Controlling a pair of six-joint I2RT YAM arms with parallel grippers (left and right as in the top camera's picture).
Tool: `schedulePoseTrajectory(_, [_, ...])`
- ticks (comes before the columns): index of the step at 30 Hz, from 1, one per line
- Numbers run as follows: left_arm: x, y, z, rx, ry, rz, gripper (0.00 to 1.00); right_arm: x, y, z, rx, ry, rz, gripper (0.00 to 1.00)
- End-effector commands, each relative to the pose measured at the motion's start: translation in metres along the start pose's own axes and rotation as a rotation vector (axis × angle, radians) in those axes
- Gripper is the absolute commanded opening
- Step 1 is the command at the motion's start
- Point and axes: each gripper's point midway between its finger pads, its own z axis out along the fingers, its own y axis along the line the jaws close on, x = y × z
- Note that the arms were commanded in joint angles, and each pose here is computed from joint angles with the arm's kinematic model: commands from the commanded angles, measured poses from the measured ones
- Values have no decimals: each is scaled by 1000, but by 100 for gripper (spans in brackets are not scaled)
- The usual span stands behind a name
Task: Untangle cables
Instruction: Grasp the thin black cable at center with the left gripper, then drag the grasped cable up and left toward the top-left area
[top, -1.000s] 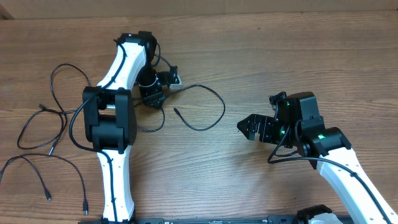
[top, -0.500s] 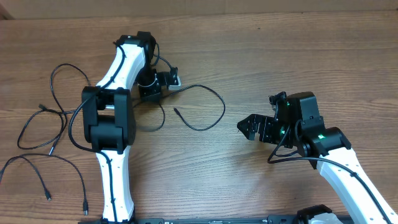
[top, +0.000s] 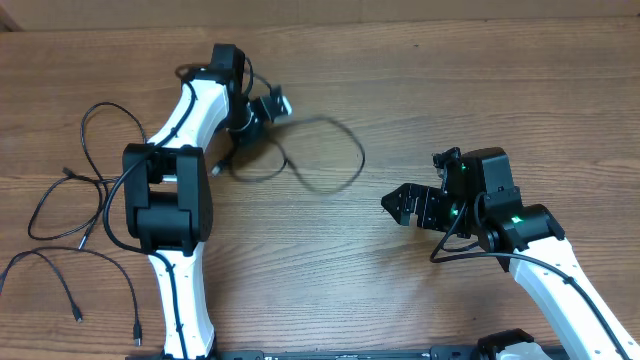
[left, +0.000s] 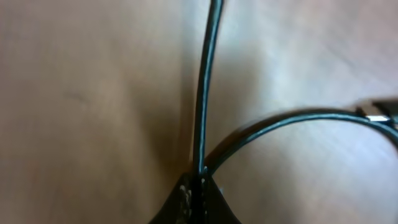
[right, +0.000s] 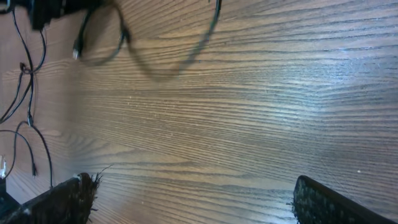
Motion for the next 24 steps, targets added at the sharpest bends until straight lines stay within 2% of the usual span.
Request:
schedulePoseTrajectory(1, [25, 5, 56, -41, 60, -296, 4, -4, 0, -1, 3, -14, -11, 100])
schedulePoseTrajectory(5, [18, 52, 49, -213, -48, -593, 4, -4, 0, -1, 2, -14, -11, 100])
schedulePoseTrajectory(10, [33, 88, 39, -282, -148, -885, 4, -4, 0, -1, 3, -15, -10, 100])
schedulePoseTrajectory(24, [157, 129, 14, -302, -162, -1426, 4, -9, 3, -1, -6, -33, -20, 100])
